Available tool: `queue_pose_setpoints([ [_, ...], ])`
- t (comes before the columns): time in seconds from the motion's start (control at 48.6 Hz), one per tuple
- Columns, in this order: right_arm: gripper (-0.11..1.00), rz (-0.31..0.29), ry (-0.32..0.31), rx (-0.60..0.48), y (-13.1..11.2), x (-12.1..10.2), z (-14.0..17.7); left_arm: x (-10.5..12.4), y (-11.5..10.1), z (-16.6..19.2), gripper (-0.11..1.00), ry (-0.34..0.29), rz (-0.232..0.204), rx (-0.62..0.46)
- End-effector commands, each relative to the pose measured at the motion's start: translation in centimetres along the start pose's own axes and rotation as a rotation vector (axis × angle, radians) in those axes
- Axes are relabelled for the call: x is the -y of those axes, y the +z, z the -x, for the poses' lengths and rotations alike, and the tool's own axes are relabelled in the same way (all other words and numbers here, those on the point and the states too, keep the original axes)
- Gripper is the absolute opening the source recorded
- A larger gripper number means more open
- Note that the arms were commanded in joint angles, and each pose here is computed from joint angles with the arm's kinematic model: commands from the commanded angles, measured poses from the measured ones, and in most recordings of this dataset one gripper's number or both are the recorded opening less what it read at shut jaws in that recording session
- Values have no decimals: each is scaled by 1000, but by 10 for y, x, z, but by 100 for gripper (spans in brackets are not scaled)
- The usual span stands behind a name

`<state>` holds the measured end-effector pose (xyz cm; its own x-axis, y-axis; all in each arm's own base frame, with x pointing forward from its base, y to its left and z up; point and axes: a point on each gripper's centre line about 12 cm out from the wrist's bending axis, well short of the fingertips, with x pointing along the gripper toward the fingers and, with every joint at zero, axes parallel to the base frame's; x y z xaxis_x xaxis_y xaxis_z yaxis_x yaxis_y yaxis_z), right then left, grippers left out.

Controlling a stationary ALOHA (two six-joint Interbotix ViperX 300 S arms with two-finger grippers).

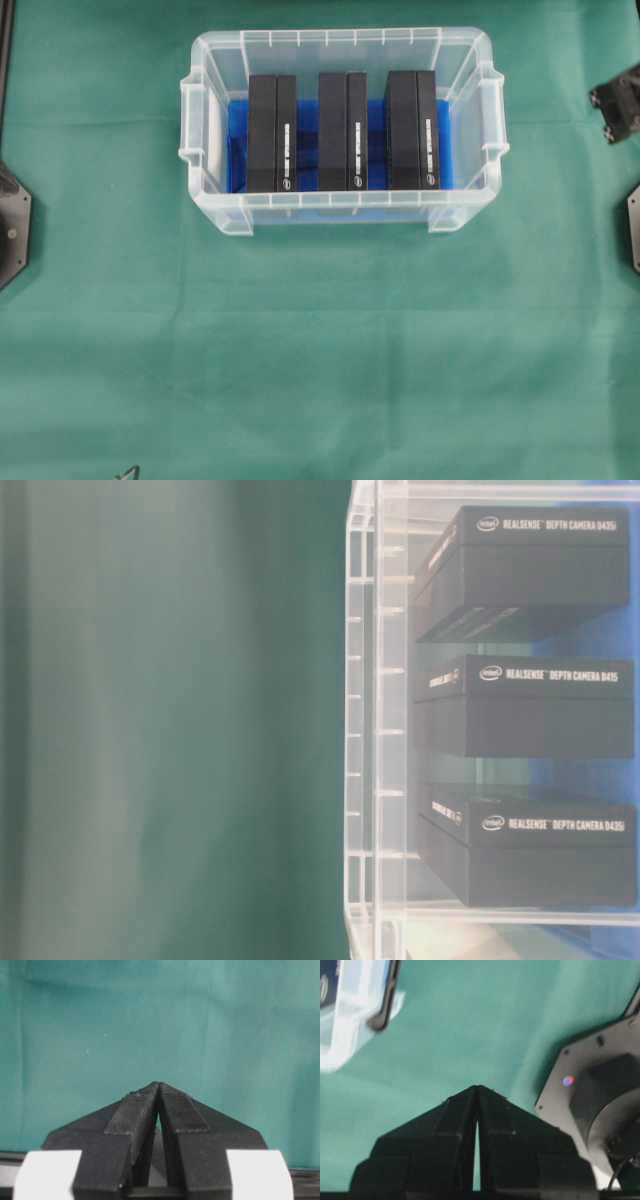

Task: Take the box out of the case with the right arm.
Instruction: 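Move the right gripper over the middle black box, fingers open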

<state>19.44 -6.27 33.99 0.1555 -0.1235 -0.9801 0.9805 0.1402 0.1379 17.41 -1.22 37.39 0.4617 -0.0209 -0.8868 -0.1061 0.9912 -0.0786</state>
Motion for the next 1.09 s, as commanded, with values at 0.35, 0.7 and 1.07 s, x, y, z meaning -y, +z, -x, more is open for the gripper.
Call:
queue_pose_setpoints([
  [0.35, 0, -79, 20, 46, 34, 2, -10, 1, 4, 8, 2, -3, -3, 28],
  [0.7, 24, -113, 6, 42, 34, 4, -15, 0, 3, 8, 2, -3, -4, 28],
  [1.07, 92, -172, -5, 41, 34, 5, -18, 0, 3, 8, 2, -3, -4, 28],
])
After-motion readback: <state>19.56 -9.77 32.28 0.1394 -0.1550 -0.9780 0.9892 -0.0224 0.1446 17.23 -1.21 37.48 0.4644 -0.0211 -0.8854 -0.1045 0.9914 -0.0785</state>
